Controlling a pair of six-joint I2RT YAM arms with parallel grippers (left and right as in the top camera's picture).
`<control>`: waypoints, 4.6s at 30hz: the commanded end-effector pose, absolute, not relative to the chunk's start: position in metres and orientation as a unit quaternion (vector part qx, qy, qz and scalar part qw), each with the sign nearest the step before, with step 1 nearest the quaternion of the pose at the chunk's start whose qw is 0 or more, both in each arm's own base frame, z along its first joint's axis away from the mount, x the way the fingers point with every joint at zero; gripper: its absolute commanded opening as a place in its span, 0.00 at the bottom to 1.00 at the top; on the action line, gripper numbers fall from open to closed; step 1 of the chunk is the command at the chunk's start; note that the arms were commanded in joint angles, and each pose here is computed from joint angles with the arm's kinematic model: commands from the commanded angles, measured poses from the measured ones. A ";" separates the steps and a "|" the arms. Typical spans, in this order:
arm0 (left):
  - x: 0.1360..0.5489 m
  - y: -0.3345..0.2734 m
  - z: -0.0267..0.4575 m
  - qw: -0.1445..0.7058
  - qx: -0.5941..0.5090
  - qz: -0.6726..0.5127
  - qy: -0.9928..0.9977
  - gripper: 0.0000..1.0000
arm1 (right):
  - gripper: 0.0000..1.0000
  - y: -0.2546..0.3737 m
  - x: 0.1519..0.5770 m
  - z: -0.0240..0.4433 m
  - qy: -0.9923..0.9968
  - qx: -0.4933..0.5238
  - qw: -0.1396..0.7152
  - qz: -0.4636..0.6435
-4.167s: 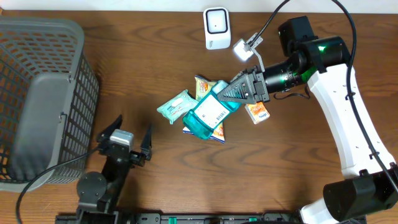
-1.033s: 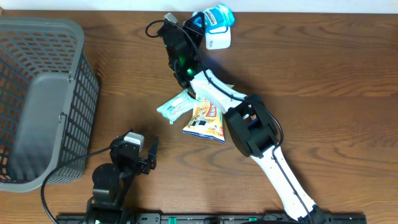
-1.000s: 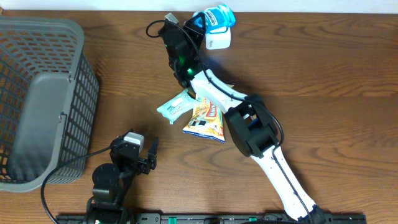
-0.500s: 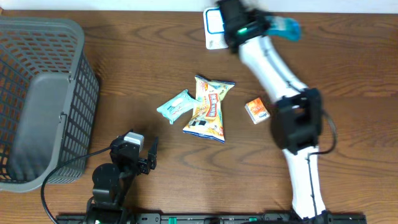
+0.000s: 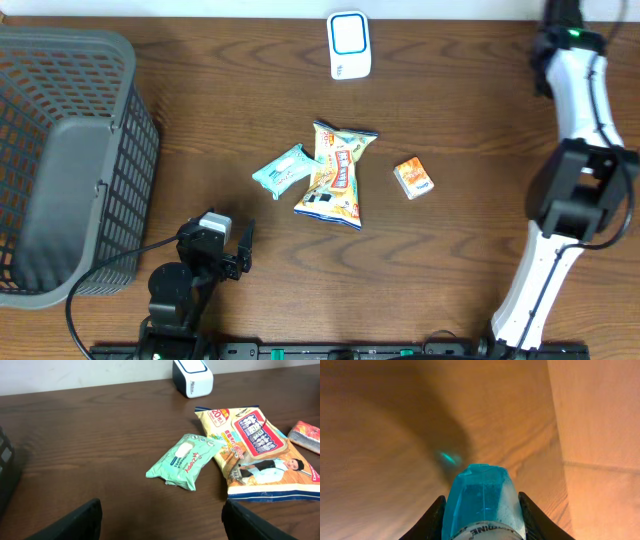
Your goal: Scan the item barcode
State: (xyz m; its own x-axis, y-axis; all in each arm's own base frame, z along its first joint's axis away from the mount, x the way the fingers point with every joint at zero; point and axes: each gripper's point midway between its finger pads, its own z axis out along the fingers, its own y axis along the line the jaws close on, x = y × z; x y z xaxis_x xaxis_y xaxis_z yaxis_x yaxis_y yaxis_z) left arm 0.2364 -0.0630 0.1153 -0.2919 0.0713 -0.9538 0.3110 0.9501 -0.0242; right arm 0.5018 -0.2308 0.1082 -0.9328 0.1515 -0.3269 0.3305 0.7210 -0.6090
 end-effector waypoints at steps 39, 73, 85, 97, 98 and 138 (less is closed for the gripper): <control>0.233 -0.064 0.101 0.563 0.116 -0.113 0.810 0.77 | 0.99 -0.164 0.457 0.302 0.897 0.218 0.383 0.000; 0.233 -0.064 0.101 0.563 0.116 -0.113 0.810 0.77 | 0.85 0.150 0.352 0.109 0.968 -0.140 0.210 -0.004; 0.233 -0.064 0.101 0.563 0.115 -0.113 0.810 0.77 | 0.64 0.143 0.351 0.070 0.953 -0.208 0.204 -0.077; 0.233 -0.064 0.101 0.563 0.115 -0.113 0.810 0.77 | 0.29 0.120 0.354 0.002 0.964 -0.155 0.148 -0.156; 0.233 -0.064 0.101 0.563 0.115 -0.113 0.810 0.77 | 0.25 0.120 0.354 0.002 0.965 -0.148 0.149 -0.154; 0.233 -0.064 0.101 0.563 0.115 -0.113 0.810 0.77 | 0.02 0.049 0.299 0.097 0.873 0.457 0.002 -0.172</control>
State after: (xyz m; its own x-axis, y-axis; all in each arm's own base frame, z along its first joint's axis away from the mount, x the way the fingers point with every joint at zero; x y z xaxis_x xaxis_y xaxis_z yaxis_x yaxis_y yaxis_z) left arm 0.2364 -0.0630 0.1151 -0.2929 0.0718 -0.9535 0.3111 0.9501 -0.0240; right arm 0.3057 0.0705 0.0896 -0.5364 0.8357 -0.1174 0.8348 0.5050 -0.2195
